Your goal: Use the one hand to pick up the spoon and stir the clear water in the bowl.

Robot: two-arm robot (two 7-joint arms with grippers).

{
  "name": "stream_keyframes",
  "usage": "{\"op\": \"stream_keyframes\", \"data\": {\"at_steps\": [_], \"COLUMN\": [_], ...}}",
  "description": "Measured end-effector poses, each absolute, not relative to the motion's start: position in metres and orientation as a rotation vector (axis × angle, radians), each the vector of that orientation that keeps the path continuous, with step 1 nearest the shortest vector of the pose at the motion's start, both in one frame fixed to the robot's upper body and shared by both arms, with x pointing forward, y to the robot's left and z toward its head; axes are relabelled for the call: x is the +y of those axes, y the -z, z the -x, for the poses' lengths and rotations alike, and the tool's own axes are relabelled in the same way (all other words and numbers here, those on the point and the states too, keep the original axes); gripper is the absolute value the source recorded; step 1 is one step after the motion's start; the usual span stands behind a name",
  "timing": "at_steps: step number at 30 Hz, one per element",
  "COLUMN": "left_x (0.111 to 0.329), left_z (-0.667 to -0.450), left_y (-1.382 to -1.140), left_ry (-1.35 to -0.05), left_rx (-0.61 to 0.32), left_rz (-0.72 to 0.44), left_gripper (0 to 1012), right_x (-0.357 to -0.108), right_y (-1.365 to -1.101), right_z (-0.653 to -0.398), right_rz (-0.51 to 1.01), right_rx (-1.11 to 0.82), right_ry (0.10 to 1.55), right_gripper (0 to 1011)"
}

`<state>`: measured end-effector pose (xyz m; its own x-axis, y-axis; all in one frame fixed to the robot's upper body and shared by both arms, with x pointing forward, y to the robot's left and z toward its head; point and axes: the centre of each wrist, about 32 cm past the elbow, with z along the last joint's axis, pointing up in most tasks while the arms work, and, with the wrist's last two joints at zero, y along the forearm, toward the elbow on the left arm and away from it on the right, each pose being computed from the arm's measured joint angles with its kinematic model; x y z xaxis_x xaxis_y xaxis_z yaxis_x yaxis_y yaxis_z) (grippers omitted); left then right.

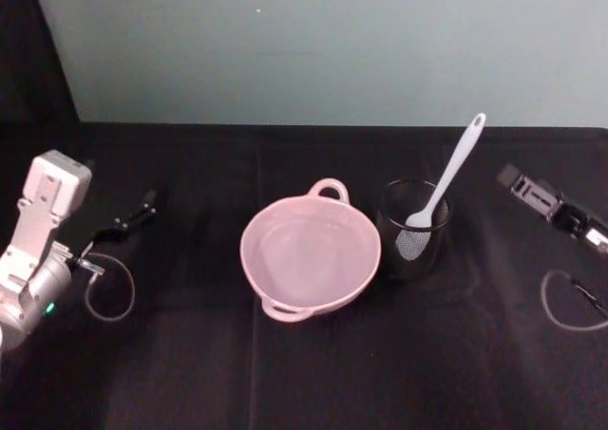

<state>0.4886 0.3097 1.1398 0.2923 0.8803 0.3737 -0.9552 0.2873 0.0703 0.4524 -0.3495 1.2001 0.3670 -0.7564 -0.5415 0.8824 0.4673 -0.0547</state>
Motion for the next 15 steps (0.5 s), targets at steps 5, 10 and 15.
{"op": "stream_keyframes", "data": {"at_steps": [5, 10, 15], "left_x": [0.310, 0.310, 0.310], "left_z": [-0.489, -0.489, -0.489], "left_y": [-1.140, -1.140, -1.140], "left_ry": [-1.248, -1.248, -1.248], "left_rx": [-0.285, -0.285, -0.285], "left_rz": [-0.305, -0.304, -0.304], "left_gripper": [1011, 1011, 1011], "right_x": [-0.358, -0.354, -0.345], "right_y": [-1.198, -1.187, -1.171], "right_z": [-0.461, -0.479, -0.499], "right_rz": [-0.170, -0.109, -0.088], "right_rx": [0.556, 0.496, 0.382], "right_ry": [1.122, 1.154, 1.158], "right_gripper": [1003, 1002, 1003]}}
